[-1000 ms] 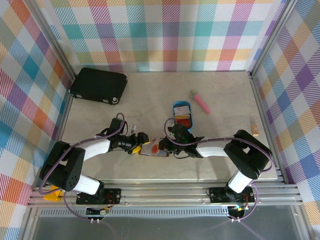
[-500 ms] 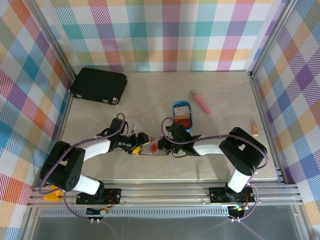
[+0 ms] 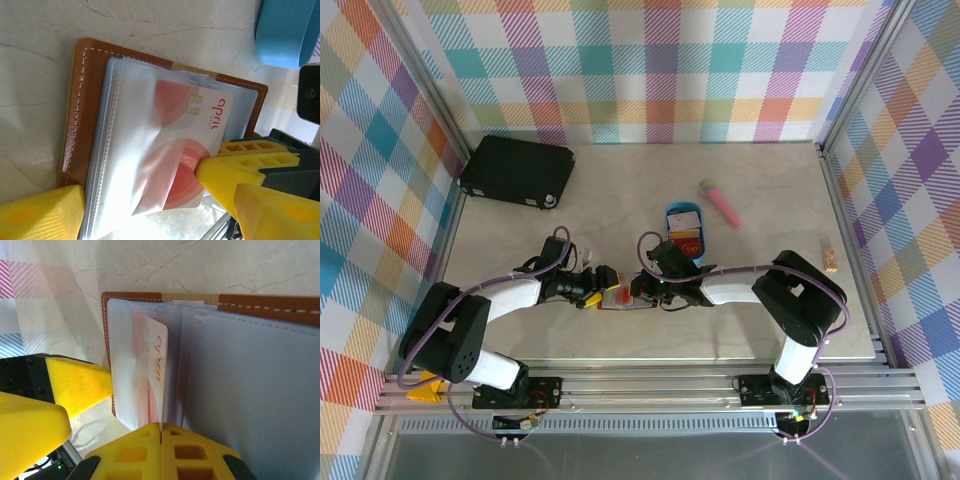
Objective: Put the credit cards into the card holder
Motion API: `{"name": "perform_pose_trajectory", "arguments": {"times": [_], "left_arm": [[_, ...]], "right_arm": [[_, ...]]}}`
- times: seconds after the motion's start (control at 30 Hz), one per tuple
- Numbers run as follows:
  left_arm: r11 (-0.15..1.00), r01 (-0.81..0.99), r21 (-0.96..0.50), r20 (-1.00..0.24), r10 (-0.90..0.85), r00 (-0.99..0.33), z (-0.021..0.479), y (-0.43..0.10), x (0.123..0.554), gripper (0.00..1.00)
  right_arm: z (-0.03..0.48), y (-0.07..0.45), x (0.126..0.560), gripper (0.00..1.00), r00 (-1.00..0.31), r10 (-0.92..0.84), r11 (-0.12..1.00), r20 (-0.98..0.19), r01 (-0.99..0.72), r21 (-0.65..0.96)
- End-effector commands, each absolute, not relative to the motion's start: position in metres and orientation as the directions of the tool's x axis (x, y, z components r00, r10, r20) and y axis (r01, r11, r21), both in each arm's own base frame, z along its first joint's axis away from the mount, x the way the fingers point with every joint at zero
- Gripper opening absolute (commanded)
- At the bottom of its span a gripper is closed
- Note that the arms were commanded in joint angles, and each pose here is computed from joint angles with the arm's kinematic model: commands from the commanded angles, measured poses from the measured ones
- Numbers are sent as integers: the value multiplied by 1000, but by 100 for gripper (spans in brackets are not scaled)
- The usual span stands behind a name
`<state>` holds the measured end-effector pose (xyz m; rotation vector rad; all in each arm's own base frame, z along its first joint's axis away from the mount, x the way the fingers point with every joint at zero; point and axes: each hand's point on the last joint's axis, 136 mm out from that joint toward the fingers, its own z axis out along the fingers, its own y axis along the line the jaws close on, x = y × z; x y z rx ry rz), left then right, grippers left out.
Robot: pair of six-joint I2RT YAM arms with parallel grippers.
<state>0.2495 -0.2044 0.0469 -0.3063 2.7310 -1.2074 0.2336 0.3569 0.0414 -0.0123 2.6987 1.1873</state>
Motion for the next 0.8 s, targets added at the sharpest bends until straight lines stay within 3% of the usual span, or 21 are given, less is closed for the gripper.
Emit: {"name": "perform_pose_trajectory", "arguments": {"times": [0.0, 0.77], "left_arm": [[663, -132, -736, -24, -221, -975, 48, -208, 242, 78], [662, -120, -740, -35, -216, -976, 52, -210, 246, 78]], "right_arm": [[28, 355, 227, 0, -990, 51, 713, -131, -56, 699], [27, 363, 226, 0, -997, -14, 760, -78, -61, 647]]}}
